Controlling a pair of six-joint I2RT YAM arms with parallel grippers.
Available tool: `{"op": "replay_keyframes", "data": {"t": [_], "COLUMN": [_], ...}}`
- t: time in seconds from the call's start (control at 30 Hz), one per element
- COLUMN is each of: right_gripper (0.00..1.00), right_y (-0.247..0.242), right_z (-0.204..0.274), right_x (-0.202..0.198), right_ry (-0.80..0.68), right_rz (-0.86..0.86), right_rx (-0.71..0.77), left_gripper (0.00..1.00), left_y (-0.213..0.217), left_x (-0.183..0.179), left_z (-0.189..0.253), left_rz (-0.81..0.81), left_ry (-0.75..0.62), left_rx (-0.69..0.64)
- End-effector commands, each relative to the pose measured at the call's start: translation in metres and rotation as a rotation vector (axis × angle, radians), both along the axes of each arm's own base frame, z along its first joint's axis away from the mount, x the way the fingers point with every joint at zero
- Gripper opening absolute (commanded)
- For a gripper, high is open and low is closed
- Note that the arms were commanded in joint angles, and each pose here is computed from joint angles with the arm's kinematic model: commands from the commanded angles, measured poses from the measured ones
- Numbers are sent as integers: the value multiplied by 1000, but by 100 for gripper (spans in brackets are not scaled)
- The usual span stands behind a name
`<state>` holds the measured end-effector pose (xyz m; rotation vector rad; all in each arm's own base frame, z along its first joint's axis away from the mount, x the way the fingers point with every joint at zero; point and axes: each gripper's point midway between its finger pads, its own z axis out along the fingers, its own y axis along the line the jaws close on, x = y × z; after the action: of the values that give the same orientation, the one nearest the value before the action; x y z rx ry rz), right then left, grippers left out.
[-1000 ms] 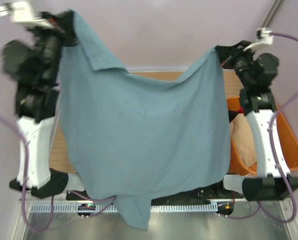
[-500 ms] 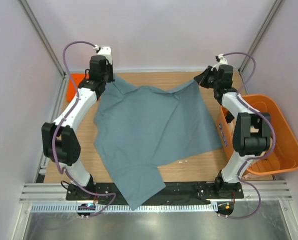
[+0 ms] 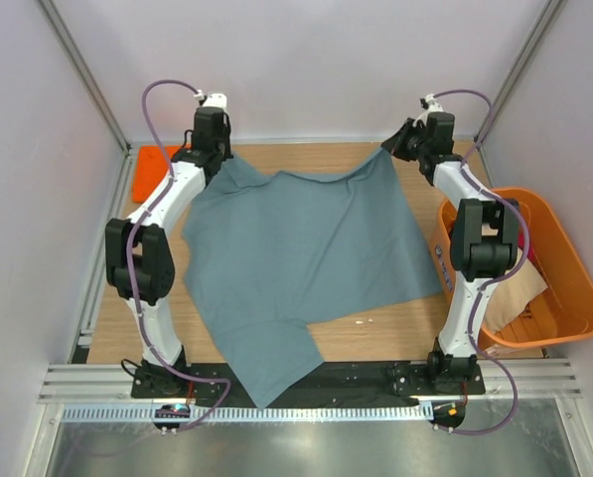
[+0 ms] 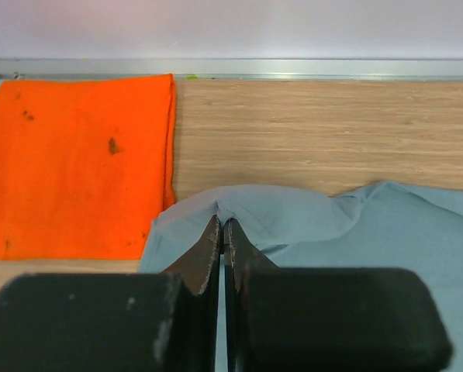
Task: Fold and stack the t-shirts
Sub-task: Fold the tshirt
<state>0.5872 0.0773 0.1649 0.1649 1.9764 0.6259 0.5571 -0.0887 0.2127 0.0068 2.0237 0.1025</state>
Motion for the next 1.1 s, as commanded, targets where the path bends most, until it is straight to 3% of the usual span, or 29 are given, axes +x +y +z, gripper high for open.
{"op": "replay_keyframes", "data": {"t": [0.0, 0.27, 0.43, 0.67, 1.07], "right_gripper": [1, 1, 1, 1, 1], "right_y": [-4, -16, -20, -27, -62], "right_z": [31, 26, 23, 26, 21], "right_x": [12, 7, -5, -21, -60], "right_ry": [-33, 68, 138, 221, 324], "right_rz": [-18, -70, -84, -130, -221], "right_rx": [-6, 44, 20, 50, 49], "left_gripper": [0, 0, 0, 0, 0], "left_y": [16, 45, 54, 44, 41], "left_x": [-16, -77, -114, -153, -204], "left_z": [63, 76, 56, 27, 16], "left_rz": [117, 287, 343, 326, 347], "left_ry": [-112, -41, 68, 162, 234], "left_rx": [-80, -150, -172, -266, -363]}}
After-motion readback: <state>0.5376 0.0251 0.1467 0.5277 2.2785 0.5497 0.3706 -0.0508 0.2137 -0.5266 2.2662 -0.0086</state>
